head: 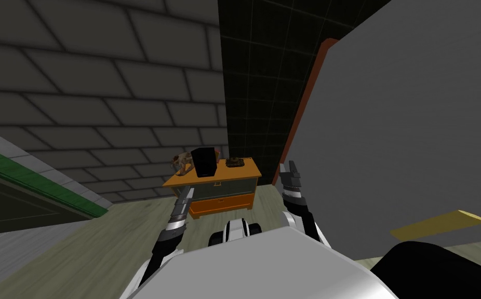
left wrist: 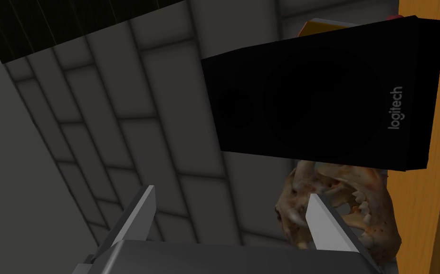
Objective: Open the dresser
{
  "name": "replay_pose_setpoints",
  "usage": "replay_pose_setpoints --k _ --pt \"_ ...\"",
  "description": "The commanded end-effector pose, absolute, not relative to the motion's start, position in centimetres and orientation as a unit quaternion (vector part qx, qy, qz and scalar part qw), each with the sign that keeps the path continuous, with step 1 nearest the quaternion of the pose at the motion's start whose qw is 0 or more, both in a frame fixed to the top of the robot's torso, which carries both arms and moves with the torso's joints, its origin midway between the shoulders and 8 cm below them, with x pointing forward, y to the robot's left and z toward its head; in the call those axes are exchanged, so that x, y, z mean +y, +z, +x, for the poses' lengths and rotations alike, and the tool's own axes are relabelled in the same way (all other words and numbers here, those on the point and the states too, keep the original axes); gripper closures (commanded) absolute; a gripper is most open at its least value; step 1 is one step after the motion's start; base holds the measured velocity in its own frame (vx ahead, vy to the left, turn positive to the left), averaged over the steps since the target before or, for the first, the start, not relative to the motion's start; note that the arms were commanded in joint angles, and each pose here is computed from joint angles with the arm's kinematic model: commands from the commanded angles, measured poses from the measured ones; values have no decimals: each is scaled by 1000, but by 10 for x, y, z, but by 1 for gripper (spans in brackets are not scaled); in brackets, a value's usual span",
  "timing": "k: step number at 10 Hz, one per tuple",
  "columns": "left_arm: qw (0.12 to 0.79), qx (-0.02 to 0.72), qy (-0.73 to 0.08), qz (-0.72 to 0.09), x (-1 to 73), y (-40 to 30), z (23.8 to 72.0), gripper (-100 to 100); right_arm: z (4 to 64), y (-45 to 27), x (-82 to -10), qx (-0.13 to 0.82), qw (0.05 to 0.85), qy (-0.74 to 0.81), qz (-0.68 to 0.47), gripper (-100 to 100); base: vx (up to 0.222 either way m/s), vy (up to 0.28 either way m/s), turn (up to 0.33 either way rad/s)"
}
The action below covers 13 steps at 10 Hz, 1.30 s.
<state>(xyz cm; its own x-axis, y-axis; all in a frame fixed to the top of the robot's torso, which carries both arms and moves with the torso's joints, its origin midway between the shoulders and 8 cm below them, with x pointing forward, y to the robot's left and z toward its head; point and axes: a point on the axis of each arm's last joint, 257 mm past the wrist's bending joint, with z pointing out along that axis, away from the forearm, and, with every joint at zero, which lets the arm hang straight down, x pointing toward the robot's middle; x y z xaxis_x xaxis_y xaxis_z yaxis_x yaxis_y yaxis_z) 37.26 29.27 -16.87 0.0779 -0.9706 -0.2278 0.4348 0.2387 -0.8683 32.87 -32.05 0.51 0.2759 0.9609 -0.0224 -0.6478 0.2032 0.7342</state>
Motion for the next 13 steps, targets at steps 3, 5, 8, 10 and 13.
replay_pose_setpoints --k 3,5,8,10,13 --pt "656 438 -525 -319 295 -204 367 -100 329 5 -320 249 734 548 314 0 70 -14 -15" --pt "651 445 -522 -325 297 -219 364 -100 329 5 -320 249 734 548 314 0 70 -18 -15" --pt "646 452 -519 -329 297 -240 357 -100 329 5 -320 249 734 548 314 0 59 -18 -11" --pt "642 457 -517 -333 298 -253 353 -100 329 5 -320 249 734 548 314 0 54 -16 -12" --pt "637 463 -516 -338 297 -272 345 -100 329 5 -320 249 734 548 314 0 63 -14 -15"
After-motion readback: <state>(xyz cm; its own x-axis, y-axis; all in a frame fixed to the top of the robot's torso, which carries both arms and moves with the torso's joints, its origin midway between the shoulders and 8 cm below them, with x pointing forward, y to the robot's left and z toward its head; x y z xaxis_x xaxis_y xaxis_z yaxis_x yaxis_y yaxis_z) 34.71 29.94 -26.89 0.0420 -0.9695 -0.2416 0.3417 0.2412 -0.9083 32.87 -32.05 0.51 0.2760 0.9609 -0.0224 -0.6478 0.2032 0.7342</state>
